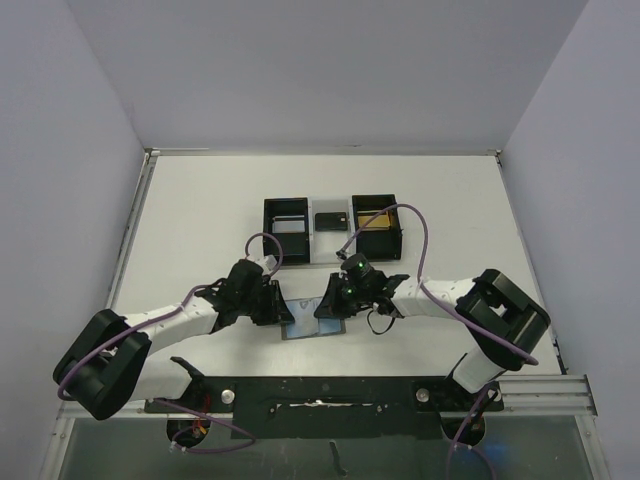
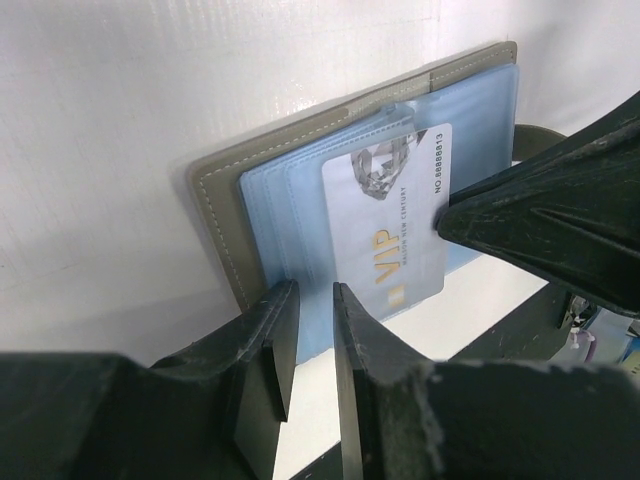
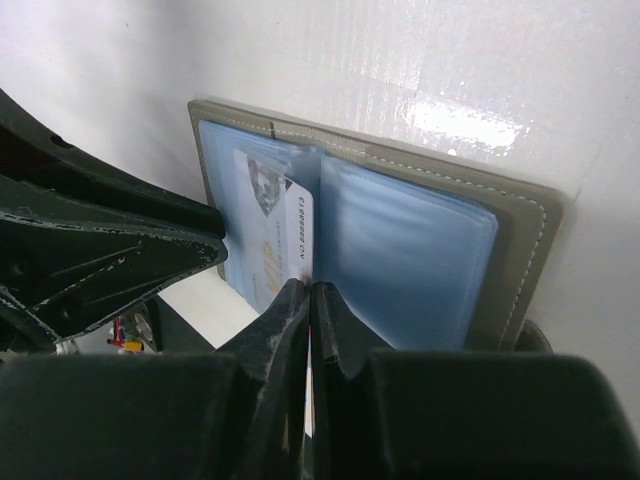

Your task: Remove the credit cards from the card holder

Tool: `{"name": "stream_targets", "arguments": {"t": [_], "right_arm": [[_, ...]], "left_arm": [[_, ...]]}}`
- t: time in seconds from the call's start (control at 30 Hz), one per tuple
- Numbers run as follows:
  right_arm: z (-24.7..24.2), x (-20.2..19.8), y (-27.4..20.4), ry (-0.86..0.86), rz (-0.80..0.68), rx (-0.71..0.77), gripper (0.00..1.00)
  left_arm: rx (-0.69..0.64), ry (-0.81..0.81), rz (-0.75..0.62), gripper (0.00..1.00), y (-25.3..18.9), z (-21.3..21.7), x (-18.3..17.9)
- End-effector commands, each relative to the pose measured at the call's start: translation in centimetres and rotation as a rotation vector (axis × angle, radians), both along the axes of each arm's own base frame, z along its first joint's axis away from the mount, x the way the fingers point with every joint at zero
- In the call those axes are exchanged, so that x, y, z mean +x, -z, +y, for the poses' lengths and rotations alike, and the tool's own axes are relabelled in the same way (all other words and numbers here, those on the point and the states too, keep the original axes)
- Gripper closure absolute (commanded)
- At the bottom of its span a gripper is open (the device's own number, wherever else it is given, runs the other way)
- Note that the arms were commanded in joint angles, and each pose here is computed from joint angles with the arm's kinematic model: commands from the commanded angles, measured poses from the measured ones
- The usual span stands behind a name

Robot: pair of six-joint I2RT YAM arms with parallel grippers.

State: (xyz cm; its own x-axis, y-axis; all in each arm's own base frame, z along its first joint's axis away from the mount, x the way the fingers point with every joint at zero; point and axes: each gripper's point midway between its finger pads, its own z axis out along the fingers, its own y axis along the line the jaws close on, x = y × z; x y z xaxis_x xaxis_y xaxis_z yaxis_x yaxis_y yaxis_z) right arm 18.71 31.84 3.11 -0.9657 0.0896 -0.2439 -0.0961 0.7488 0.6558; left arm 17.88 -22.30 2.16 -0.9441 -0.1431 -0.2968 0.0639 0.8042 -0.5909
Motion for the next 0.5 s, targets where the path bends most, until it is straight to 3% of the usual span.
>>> {"name": "stream_targets", "arguments": {"t": [0.0,0.47], "right_arm": [[0.7,0.3,-1.5,-0.029,-0.037,0.056,0.99],[-1.9,1.9,-0.5,0.078,-0.065,-0.093,0.99]], "left_arm": [[0.093,-0.016,0.025,0.79,1.9,1.6,-0.5],[0.085,-0.019,-0.002,0.79,1.0,1.8,-0.5]]}}
